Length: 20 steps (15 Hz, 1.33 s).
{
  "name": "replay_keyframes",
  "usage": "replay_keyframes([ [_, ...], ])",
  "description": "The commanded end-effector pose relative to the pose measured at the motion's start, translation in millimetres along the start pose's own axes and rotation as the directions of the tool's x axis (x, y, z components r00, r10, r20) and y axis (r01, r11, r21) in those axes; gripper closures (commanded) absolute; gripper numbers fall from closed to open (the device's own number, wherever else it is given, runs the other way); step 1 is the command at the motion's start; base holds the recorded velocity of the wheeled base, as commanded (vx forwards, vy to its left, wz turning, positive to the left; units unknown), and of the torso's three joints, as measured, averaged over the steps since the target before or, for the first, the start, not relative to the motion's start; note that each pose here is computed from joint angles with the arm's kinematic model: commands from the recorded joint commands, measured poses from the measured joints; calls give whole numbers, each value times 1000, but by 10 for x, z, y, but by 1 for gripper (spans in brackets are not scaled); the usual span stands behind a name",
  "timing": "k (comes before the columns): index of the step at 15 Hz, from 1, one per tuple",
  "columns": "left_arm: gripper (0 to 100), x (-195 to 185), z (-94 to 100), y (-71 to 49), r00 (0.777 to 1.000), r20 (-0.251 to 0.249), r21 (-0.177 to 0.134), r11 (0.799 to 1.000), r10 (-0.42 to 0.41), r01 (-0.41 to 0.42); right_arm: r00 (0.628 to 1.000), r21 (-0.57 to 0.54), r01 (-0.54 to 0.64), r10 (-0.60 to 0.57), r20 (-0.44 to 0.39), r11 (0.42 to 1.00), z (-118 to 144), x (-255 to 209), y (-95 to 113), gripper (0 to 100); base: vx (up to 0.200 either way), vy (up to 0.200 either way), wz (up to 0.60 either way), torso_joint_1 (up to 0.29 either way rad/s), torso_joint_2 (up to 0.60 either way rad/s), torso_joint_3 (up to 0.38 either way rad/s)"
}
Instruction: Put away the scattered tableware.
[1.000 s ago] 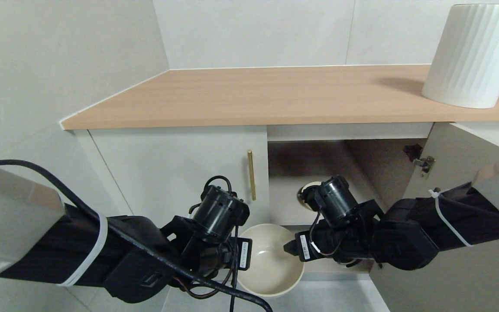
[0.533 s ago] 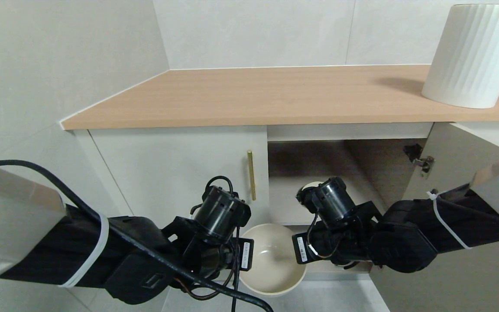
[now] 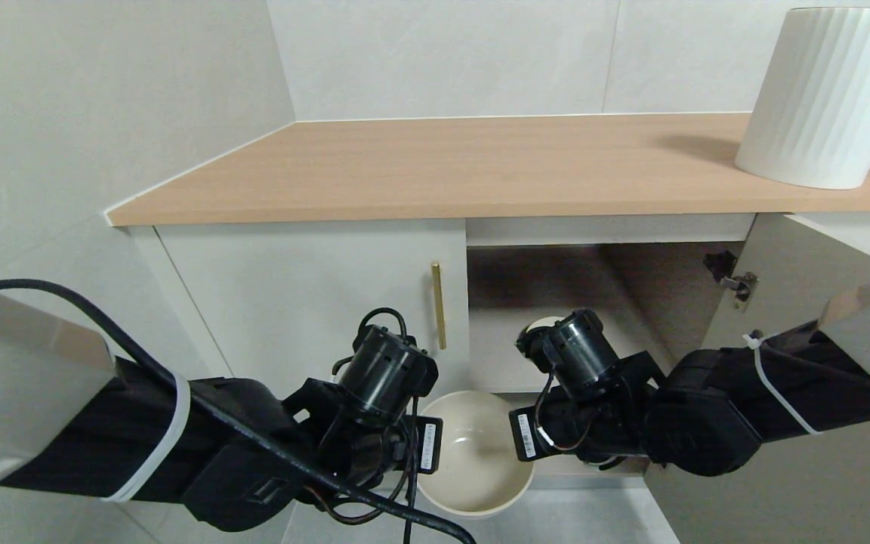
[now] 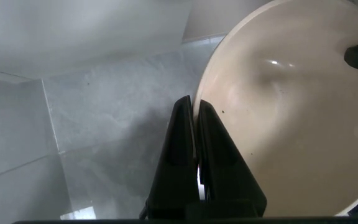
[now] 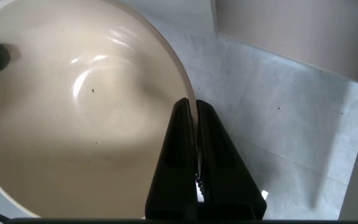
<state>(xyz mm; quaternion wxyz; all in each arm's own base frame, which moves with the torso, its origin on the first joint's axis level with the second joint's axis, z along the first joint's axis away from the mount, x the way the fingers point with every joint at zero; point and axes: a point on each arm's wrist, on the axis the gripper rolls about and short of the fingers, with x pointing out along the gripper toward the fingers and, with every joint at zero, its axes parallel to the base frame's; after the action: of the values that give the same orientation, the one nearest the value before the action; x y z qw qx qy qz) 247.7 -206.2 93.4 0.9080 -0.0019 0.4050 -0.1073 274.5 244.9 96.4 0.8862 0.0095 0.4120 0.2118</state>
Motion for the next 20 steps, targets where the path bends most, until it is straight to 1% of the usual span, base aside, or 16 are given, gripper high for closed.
replay_keyframes([
  [1, 0, 3, 0, 0, 1000, 0, 0, 1000, 1, -1, 1000, 1, 1, -1, -1, 1000, 0, 4, -5, 100, 0, 0, 0, 0, 0, 0],
  [7, 0, -7, 9, -1, 1000, 5, -3, 1000, 2, -2, 1000, -5, 5, -5, -9, 1000, -13, 10, -9, 100, 0, 0, 0, 0, 0, 0],
  [9, 0, -7, 10, 2, 1000, 10, -3, 1000, 13, -13, 1000, 2, 23, -23, -22, 1000, -6, 21, -78, 100, 0, 0, 0, 0, 0, 0],
  [11, 0, -12, 13, 2, 1000, 12, -4, 1000, 14, -14, 995, 23, 89, -87, -48, 996, 84, 85, -274, 100, 0, 0, 0, 0, 0, 0],
  [13, 0, -12, 13, 2, 1000, 12, -4, 1000, 14, -14, 988, 71, 156, -154, -31, 985, 201, 167, -501, 100, 0, 0, 0, 0, 0, 0],
  [16, 0, -12, 14, 2, 1000, 14, -4, 1000, 13, -13, 976, 148, 214, -217, 3, 966, 386, 270, -810, 100, 0, 0, 0, 0, 0, 0],
  [17, 0, -12, 13, 3, 1000, 13, -5, 1000, 15, -15, 973, 158, 227, -231, 8, 961, 411, 297, -846, 100, 0, 0, 0, 0, 0, 0],
  [18, 0, -12, 13, 3, 1000, 14, -4, 1000, 18, -18, 960, 205, 269, -279, 23, 941, 487, 396, -978, 100, 0, 0, 0, 0, 0, 0],
  [19, 0, -12, 13, 4, 1000, 15, -4, 1000, 19, -19, 956, 230, 279, -293, 29, 932, 512, 431, -1012, 100, 0, 0, 0, 0, 0, 0],
  [20, 0, -12, 13, 4, 1000, 15, -4, 1000, 19, -19, 949, 308, 278, -309, 57, 910, 588, 520, -1088, 100, 0, 0, 0, 0, 0, 0],
])
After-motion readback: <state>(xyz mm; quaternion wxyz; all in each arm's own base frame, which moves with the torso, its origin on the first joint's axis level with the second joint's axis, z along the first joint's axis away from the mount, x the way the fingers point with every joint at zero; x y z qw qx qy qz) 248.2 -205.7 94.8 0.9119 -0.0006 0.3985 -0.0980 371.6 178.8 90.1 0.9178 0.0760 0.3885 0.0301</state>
